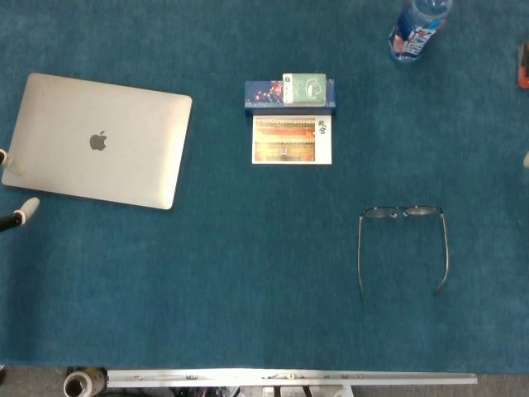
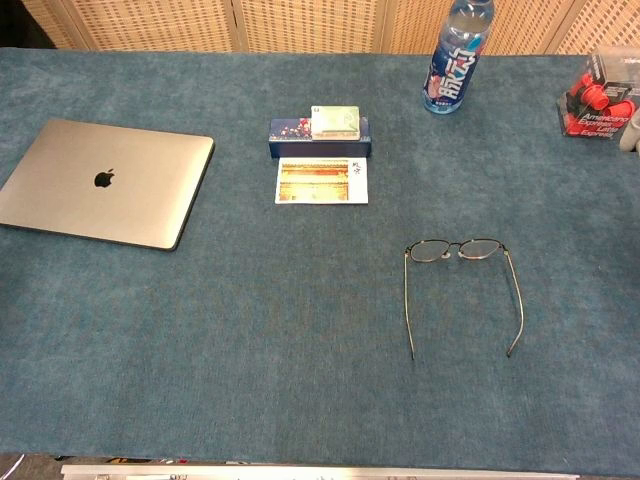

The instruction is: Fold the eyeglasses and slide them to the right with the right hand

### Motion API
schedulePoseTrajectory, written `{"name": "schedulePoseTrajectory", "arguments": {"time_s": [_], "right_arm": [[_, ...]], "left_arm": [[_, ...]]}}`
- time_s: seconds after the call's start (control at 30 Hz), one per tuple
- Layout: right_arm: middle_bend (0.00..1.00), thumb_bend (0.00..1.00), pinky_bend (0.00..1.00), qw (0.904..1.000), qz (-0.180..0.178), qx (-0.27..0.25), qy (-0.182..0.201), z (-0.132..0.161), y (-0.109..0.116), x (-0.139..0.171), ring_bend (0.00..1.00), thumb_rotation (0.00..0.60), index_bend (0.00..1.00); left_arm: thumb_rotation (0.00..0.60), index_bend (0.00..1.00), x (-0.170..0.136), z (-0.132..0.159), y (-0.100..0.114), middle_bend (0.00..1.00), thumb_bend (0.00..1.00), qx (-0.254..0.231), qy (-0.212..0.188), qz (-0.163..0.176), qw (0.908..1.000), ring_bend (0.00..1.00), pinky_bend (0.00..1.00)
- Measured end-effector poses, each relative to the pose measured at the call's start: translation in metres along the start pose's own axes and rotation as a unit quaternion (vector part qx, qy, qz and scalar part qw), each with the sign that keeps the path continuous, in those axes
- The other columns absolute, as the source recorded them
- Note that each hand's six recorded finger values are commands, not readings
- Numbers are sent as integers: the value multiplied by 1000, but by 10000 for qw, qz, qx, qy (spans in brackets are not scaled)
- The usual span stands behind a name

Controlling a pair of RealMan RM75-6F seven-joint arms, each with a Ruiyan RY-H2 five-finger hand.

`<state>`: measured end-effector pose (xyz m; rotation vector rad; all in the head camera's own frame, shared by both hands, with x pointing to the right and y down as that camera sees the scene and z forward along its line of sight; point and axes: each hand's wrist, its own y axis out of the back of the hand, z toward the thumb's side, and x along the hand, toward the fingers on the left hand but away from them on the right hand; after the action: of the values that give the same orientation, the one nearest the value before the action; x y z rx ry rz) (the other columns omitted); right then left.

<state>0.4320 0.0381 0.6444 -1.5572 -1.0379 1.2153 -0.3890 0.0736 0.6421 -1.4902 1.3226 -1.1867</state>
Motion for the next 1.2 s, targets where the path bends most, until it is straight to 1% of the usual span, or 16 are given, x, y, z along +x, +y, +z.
{"name": "schedulePoseTrajectory", "arguments": {"time_s": [0.37,0.67,0.97,1.13,1.2], "right_arm": [[557,514,579,10000,45,-35,40,2,-4,-3,409,600,552],[557,513,580,9998,162,-97,101,6,-13,-7,409,600,552],[557,510,579,9998,-48,-107,173,12,-5,-6,409,600,552],[557,506,580,9997,-111,44,216,15,2,-8,409,600,552],[557,455,580,9995,-80,145,253,17,5,-9,409,600,552]], "left_arm": [[600,505,-2,-2,2,475,0,8,55,39,10000,353,538],[600,504,-5,-5,2,475,0,36,132,38,9999,353,538],[600,505,-6,-2,4,475,0,27,64,61,10000,353,538],[600,504,-6,0,7,475,0,68,7,72,10000,353,538],[600,505,-5,1,9,475,0,129,-11,77,9999,353,538]]}}
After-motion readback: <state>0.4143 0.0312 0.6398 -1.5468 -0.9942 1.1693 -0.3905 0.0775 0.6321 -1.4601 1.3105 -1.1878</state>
